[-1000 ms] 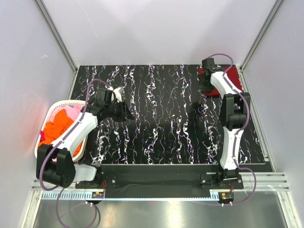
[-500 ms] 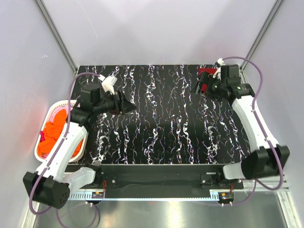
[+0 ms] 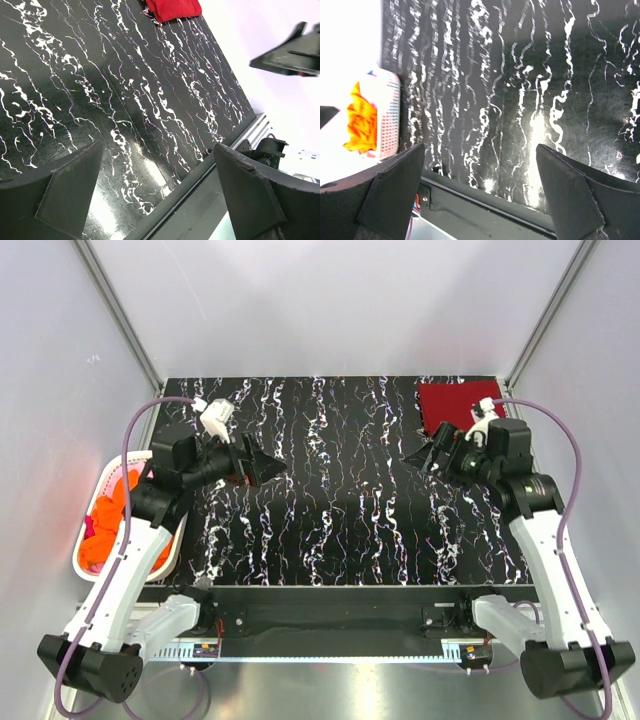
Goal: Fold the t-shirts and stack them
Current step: Reset both grippers
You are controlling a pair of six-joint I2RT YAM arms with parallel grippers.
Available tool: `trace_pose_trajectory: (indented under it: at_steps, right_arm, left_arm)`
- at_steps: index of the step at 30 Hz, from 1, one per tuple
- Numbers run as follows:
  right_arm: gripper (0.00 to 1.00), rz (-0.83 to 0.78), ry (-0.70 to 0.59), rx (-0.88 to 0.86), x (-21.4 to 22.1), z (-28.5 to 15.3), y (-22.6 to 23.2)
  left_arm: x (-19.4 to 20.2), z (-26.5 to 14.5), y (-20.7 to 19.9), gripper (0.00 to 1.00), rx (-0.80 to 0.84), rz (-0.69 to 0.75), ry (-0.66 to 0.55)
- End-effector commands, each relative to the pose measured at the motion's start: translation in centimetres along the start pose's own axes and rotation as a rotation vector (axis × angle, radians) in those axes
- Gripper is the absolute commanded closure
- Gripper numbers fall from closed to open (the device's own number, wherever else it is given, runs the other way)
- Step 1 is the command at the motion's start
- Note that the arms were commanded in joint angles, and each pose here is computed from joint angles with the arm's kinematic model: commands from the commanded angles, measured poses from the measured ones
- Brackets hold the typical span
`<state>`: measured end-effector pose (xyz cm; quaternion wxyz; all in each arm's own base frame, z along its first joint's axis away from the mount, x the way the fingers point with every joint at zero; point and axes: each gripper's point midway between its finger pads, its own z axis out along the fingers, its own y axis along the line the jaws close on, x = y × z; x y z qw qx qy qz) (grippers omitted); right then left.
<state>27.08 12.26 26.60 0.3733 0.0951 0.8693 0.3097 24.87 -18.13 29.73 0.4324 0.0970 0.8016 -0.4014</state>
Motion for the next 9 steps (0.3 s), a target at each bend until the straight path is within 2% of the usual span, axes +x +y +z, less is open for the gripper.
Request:
trace_pose_trajectory:
  at_steps: [1, 5, 9]
  right_arm:
    - [0.0, -0.021, -0.103, -0.069, -1.2, -2.0, 1.9]
    - [0.0, -0.029, -0.172, -0.071, -1.9, -3.1, 2.2]
    - [0.0, -0.019, -0.175, -0.095, -2.3, -3.1, 2.8]
  left_arm:
    - [-2.1, -1.3, -1.8, 0.01, 0.036, 0.045, -0.084]
    - [-2.2, -1.8, -2.2, 0.01, 0.039, 0.056, -0.101]
    - [-2.2, -2.2, -2.2, 0.01, 0.035, 0.06, -0.115]
